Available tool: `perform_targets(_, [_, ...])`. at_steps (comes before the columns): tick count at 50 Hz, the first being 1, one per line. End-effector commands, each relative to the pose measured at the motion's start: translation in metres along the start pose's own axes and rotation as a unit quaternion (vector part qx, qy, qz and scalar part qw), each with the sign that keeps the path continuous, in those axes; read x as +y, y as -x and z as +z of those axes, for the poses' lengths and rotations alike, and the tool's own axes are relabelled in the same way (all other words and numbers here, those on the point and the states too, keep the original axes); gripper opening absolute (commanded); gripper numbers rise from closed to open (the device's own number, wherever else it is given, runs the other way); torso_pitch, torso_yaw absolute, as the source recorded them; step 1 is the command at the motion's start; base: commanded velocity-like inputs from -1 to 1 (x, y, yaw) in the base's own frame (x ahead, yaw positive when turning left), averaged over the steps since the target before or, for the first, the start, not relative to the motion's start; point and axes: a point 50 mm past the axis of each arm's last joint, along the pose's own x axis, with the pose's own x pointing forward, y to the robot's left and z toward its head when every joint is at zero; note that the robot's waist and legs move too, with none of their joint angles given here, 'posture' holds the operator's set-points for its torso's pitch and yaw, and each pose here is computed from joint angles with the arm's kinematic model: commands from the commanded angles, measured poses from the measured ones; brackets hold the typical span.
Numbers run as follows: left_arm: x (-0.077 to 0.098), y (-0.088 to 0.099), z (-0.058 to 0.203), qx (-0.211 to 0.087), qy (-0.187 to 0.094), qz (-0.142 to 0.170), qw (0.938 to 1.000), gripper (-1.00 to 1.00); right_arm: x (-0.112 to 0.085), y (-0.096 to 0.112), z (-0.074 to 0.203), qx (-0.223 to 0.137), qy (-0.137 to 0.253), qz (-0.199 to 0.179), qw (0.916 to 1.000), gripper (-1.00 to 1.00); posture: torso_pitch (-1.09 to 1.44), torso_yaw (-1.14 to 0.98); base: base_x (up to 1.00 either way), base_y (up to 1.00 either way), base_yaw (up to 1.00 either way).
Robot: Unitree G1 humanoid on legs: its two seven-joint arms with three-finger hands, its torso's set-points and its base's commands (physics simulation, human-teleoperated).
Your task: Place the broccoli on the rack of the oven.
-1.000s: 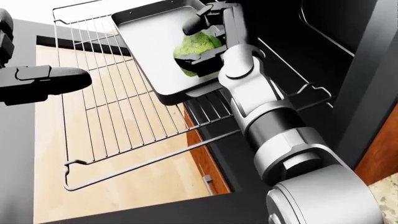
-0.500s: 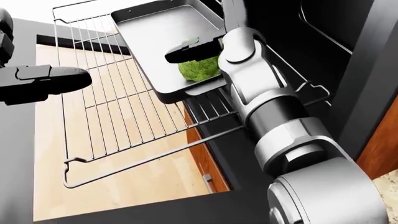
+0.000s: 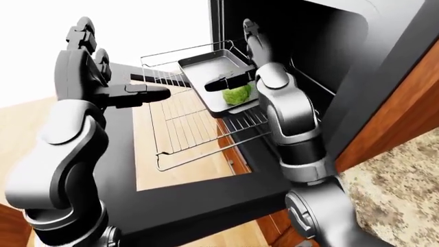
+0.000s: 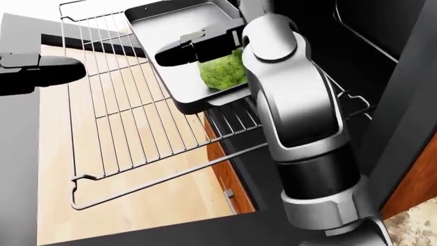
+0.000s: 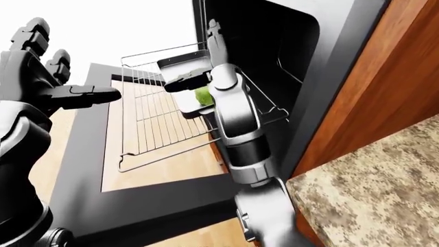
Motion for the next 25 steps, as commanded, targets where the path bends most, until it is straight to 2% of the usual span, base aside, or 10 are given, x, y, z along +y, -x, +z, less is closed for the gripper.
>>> perform_targets(1, [0.007,0.003,0.018,-0.043,-0.010,0.016,0.9989,1.00,-0.003,0.011,0.027,-0.046,-0.002,-0.003,0.9989,1.00,0.00,0.00,0.00,0.00,0.00])
perform_targets(6, [0.013,0.011,0.016,-0.044,-0.036,0.020,0.9982,1.00,-0.004,0.030,0.039,-0.088,0.002,-0.005,0.9961,1.00,0.00,0.00,0.00,0.00,0.00])
perform_targets(9, [0.015,0.014,0.014,-0.045,-0.041,0.023,0.9979,1.00,-0.002,0.039,0.044,-0.113,0.015,-0.006,0.9934,1.00,0.00,0.00,0.00,0.00,0.00])
perform_targets(14, [0.017,0.019,0.018,-0.054,-0.047,0.028,0.9970,1.00,-0.005,0.048,0.053,-0.128,0.011,-0.009,0.9916,1.00,0.00,0.00,0.00,0.00,0.00])
perform_targets(15, [0.017,0.020,0.022,-0.059,-0.050,0.027,0.9966,1.00,-0.005,0.049,0.055,-0.136,0.008,-0.009,0.9906,1.00,0.00,0.00,0.00,0.00,0.00])
perform_targets(18, [0.017,0.022,0.027,-0.080,-0.058,0.028,0.9947,1.00,-0.005,0.053,0.061,-0.167,0.033,-0.021,0.9853,1.00,0.00,0.00,0.00,0.00,0.00])
perform_targets(20, [0.016,0.023,0.029,-0.092,-0.061,0.029,0.9935,1.00,-0.005,0.056,0.062,-0.173,0.029,-0.021,0.9843,1.00,0.00,0.00,0.00,0.00,0.00])
perform_targets(21, [0.015,0.023,0.032,-0.107,-0.055,0.021,0.9925,1.00,-0.005,0.057,0.063,-0.179,0.029,-0.023,0.9832,1.00,0.00,0.00,0.00,0.00,0.00])
perform_targets(22, [0.014,0.025,0.033,-0.109,-0.050,0.019,0.9926,1.00,-0.006,0.058,0.063,-0.186,0.032,-0.026,0.9818,1.00,0.00,0.00,0.00,0.00,0.00])
perform_targets(25, [0.013,0.025,0.039,-0.130,-0.058,0.023,0.9895,1.00,-0.007,0.064,0.063,-0.201,0.023,-0.028,0.9789,1.00,0.00,0.00,0.00,0.00,0.00])
